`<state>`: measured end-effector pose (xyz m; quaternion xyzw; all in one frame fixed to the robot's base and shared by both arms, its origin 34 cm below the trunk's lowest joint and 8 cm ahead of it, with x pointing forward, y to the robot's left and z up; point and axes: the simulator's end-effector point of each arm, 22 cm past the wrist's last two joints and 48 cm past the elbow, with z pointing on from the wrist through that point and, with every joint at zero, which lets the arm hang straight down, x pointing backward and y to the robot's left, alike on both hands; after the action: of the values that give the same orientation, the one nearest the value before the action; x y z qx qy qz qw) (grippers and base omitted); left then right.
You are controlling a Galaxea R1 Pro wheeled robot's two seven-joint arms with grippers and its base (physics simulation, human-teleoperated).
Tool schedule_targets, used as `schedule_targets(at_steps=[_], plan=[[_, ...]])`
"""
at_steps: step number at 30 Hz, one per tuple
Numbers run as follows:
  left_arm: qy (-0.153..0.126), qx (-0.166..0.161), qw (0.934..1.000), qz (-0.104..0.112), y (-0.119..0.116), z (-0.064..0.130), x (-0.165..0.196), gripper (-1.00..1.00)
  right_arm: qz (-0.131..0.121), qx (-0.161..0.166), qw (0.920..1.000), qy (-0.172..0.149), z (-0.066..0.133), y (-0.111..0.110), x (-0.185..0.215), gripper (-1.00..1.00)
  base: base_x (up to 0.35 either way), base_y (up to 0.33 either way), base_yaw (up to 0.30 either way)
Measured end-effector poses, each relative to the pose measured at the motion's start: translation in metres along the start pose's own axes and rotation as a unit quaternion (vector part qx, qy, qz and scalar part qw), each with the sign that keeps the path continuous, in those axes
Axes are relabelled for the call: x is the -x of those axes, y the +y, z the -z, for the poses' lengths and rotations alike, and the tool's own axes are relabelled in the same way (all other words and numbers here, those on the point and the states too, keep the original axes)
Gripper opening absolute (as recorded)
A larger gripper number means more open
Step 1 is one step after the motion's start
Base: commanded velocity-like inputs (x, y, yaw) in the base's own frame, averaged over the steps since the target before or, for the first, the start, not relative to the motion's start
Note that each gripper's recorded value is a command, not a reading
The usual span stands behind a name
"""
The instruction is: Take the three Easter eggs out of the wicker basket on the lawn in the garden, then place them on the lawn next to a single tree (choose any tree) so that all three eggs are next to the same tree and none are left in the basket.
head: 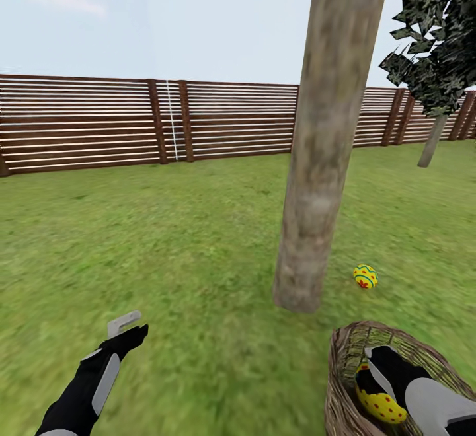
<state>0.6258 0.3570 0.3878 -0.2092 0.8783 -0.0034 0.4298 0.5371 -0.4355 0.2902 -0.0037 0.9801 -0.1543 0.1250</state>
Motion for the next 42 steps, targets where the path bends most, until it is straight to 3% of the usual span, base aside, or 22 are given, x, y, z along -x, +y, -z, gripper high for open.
schedule_targets(at_steps=[37, 42], plan=[[-0.069, -0.029, 0.9971, 0.014, -0.021, 0.047, 0.071, 1.00, -0.022, -0.004, 0.9972, -0.071, 0.062, -0.022, 0.044, -1.00, 0.000, 0.000, 0.000], [-0.078, -0.033, 0.9963, 0.015, -0.024, 0.053, 0.080, 1.00, -0.025, -0.004, 0.9964, -0.081, 0.071, -0.025, 0.049, -1.00, -0.216, 0.000, 0.000]])
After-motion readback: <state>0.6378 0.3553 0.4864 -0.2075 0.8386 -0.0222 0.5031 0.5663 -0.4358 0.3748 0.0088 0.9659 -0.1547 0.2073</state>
